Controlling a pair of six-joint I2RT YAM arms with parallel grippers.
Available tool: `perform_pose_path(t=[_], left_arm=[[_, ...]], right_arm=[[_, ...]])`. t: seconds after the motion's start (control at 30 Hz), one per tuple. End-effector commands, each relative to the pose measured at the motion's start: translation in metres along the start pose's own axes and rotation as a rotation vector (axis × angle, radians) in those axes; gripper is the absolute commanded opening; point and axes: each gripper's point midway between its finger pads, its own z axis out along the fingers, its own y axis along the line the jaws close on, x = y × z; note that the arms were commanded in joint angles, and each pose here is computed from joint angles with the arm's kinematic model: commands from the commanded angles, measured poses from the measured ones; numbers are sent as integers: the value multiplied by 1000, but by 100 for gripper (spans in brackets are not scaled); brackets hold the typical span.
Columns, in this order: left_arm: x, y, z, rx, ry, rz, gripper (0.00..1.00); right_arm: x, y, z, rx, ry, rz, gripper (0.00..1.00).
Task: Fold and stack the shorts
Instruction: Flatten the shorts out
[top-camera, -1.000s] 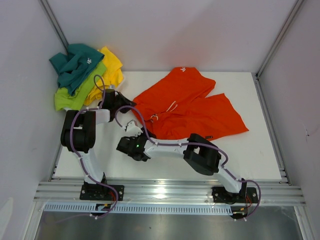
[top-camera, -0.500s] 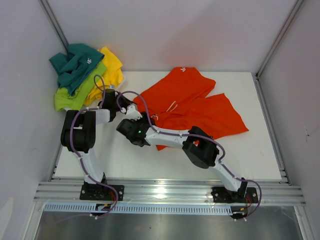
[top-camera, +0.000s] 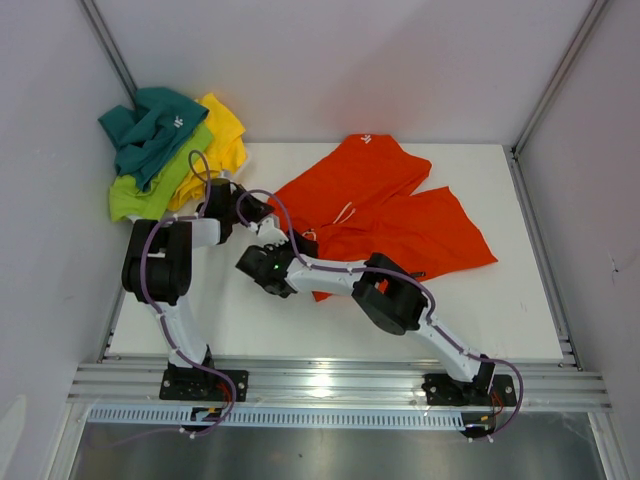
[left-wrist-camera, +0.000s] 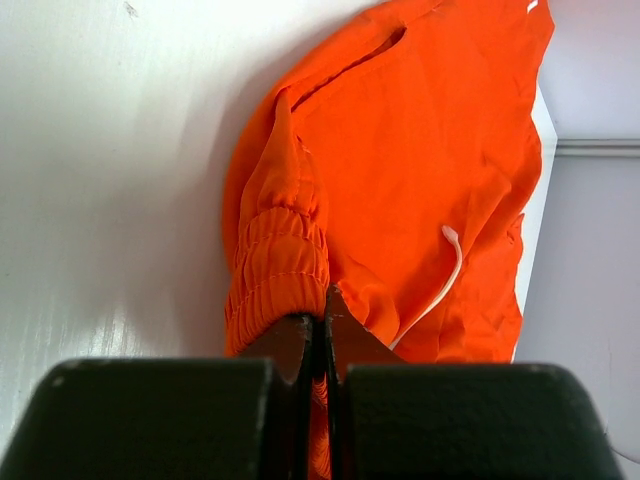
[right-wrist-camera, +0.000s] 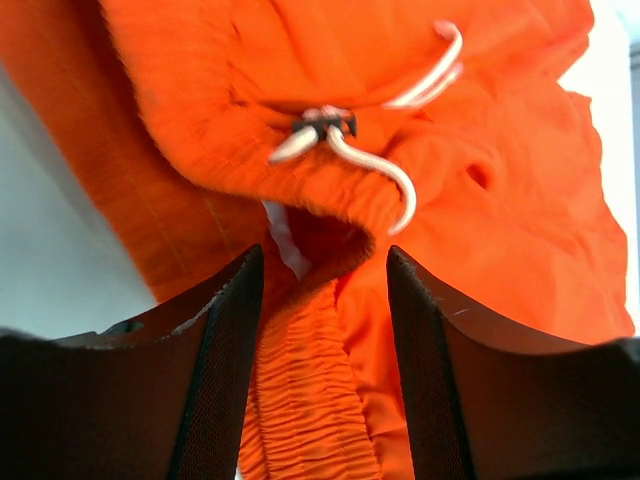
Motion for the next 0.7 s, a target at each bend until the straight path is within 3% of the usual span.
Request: perform_pose_path(t=[0.0, 0.67], left_arm=[[-13, -15, 0, 58, -22, -3, 0], [-30, -14, 0, 41, -51, 5, 0]], right_arm=[[-1, -15, -4, 92, -16, 41, 54], [52, -41, -43, 119, 35, -43, 48]])
